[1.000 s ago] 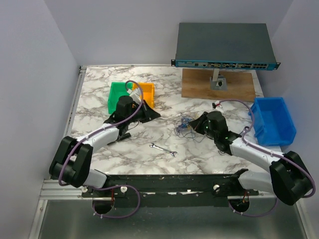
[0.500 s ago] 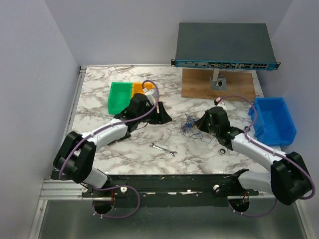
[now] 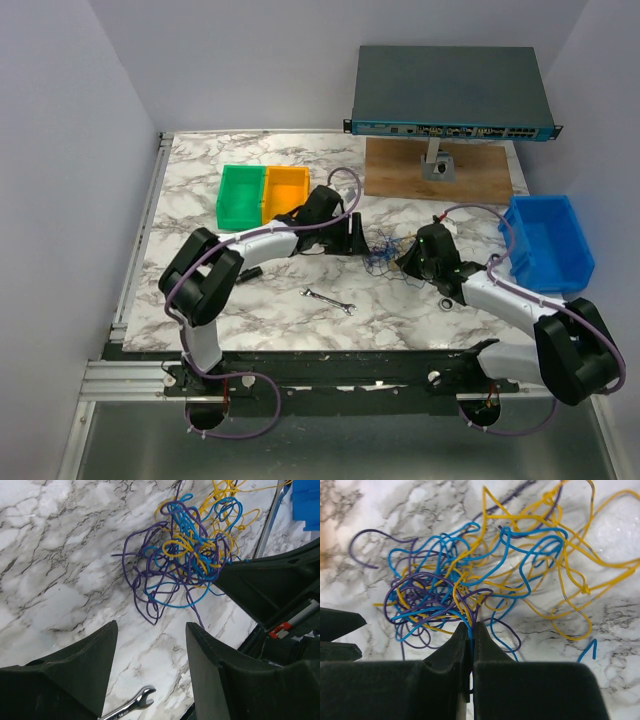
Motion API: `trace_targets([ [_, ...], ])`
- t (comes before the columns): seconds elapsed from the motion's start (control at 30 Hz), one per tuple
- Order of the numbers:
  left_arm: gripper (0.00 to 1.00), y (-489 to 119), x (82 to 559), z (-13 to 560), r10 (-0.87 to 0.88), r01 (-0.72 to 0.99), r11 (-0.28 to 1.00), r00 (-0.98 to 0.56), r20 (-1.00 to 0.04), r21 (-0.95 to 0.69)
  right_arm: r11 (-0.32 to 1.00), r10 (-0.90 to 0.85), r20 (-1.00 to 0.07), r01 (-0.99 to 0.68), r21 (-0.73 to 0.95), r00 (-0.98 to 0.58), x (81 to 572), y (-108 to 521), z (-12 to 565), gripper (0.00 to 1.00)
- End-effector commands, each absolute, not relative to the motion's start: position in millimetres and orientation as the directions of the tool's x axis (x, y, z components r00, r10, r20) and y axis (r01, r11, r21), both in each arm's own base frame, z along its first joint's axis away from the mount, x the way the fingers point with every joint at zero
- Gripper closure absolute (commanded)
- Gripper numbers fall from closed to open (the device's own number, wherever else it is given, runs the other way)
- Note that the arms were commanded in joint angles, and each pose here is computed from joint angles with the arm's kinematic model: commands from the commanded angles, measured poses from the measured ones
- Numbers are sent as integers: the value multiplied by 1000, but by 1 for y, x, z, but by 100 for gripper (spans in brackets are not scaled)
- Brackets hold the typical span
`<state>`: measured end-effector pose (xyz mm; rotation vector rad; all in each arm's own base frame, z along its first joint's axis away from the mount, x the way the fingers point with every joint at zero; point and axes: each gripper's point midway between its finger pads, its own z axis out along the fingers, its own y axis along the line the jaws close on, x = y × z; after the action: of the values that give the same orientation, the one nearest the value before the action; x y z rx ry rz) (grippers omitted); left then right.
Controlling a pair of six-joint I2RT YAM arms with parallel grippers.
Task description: Untangle the cables
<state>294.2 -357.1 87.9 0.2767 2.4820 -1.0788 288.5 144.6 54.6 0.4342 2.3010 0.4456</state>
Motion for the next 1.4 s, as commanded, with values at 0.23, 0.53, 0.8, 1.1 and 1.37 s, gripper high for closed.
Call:
trace_targets([
  [0.23, 45, -386, 305, 67, 75, 310, 720, -924, -375, -621, 880, 448, -566, 229, 417, -692, 275, 136, 32, 99],
  [0.53, 55, -402, 299, 43, 105, 272, 718, -952, -286, -641, 875, 453, -580, 214, 433, -677, 282, 139, 42, 99],
  [0.8, 100, -382, 320, 66, 1, 267, 672, -933, -359, -691, 891, 437, -616, 222, 395, -655, 287, 129, 52, 99],
  [1.1, 100, -257, 349, 127, -286, 203, 700, -799, -528, -685, 879, 471, -694, 354, 319, -545, 295, 76, 78, 99],
  [1.37, 100, -190, 340, 123, -461, 51, 737, -691, -557, -674, 737, 566, -771, 598, 314, -293, 289, 12, 109, 100],
])
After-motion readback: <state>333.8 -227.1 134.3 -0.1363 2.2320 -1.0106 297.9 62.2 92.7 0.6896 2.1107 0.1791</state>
